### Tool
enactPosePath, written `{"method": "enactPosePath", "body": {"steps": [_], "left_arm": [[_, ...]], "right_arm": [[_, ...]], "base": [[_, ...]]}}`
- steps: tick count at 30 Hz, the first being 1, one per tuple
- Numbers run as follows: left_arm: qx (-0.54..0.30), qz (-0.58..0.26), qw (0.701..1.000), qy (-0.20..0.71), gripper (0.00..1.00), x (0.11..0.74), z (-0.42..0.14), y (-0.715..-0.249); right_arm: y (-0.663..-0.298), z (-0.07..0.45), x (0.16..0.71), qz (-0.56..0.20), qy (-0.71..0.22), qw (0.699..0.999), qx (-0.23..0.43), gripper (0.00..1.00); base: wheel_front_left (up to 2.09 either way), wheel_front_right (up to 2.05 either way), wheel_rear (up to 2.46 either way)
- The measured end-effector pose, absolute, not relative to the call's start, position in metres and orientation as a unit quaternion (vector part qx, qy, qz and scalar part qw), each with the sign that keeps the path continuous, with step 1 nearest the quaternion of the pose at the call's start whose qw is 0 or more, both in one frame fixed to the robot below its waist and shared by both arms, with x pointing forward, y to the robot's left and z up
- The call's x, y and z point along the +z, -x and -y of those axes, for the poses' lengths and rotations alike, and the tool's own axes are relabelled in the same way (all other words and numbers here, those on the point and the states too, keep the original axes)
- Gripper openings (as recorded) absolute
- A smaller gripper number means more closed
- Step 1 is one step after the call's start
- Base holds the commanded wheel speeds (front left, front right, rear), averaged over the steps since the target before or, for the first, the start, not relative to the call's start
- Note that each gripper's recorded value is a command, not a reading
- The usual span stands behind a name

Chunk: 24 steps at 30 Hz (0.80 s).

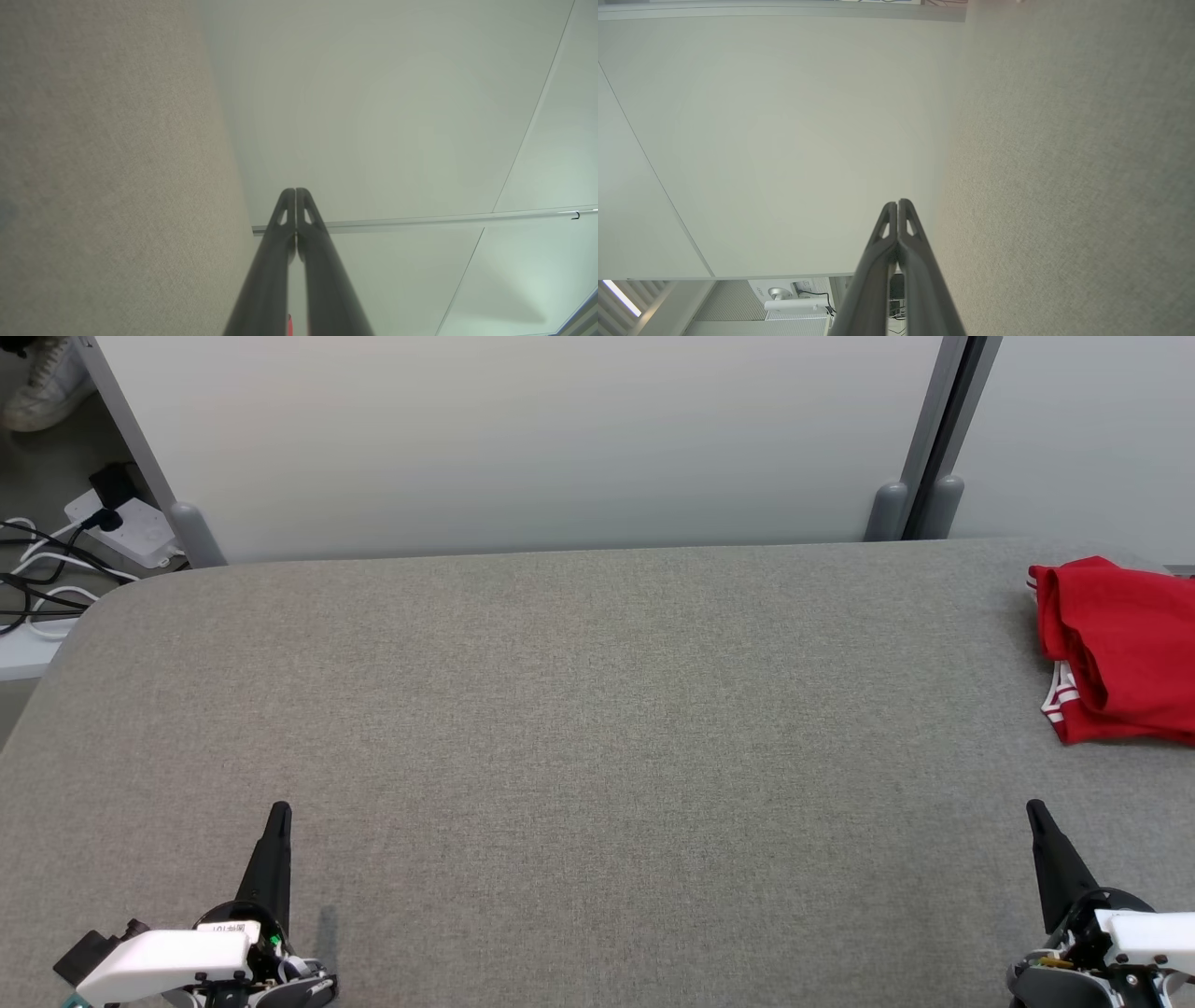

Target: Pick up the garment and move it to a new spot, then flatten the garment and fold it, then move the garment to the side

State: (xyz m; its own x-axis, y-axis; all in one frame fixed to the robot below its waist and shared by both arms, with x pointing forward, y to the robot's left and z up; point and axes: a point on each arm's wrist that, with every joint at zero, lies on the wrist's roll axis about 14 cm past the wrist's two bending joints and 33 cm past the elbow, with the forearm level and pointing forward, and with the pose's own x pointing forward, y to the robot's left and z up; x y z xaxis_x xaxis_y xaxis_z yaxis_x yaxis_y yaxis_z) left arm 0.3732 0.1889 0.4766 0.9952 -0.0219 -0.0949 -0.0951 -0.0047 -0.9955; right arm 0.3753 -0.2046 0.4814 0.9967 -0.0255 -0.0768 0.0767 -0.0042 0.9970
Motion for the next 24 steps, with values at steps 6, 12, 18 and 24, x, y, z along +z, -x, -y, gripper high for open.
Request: {"method": "enactPosePath", "body": {"steps": [6, 12, 18, 24], "left_arm": [[0.026, -0.041, 0.704, 0.708, 0.0, 0.4766, -0.1889, -0.3732], [0.026, -0.041, 0.704, 0.708, 0.0, 0.4766, -0.1889, -0.3732], [0.026, -0.041, 0.704, 0.708, 0.0, 0.4766, -0.1889, -0.3732], [0.026, -0.041, 0.704, 0.708, 0.0, 0.4766, -0.1889, -0.3732]], "right_arm": [[-0.3753, 0.2046, 0.4814, -0.018, -0.708, 0.705, -0.036, 0.0], [-0.3753, 0.2046, 0.4814, -0.018, -0.708, 0.705, -0.036, 0.0], [-0.3753, 0.2047, 0.4814, -0.018, -0.708, 0.705, -0.036, 0.0], [-0.3753, 0.2047, 0.4814, -0.018, -0.708, 0.705, -0.036, 0.0]], "base": [[0.0, 0.0, 0.0], [0.0, 0.0, 0.0], [0.0, 0.0, 0.0], [0.0, 0.0, 0.0]]}}
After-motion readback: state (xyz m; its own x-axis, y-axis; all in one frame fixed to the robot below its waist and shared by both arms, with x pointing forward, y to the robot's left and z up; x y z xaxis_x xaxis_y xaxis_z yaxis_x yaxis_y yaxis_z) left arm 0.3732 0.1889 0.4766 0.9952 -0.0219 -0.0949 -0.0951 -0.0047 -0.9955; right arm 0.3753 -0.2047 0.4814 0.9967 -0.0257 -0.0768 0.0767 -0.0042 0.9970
